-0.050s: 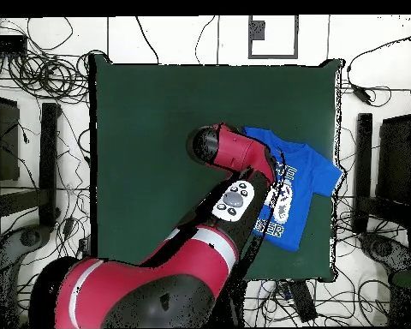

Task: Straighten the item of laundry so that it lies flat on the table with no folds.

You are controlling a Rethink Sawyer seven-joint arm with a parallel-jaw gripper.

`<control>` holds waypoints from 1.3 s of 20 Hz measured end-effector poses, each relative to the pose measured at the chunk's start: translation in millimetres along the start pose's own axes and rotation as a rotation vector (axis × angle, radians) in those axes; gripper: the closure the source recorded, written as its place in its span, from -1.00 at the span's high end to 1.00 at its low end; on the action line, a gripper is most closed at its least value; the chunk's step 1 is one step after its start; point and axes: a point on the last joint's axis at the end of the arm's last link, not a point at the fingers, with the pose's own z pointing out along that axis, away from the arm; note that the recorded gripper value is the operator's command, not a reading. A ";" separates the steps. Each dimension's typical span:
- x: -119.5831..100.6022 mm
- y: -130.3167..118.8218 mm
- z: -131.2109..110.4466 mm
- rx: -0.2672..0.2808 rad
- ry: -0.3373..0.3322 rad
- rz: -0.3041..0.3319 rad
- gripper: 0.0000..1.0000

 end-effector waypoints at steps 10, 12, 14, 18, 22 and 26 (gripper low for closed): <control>-17.1 -1.1 -21.6 -0.018 -0.025 0.018 1.00; -17.2 -1.9 -22.3 -0.018 -0.024 0.020 1.00; -16.9 -2.4 -22.5 -0.017 -0.024 0.020 1.00; -15.4 -3.5 -21.6 -0.015 -0.020 0.020 1.00; -13.9 -4.6 -20.9 -0.013 -0.018 0.020 1.00; -12.4 -6.0 -20.1 -0.010 -0.014 0.021 1.00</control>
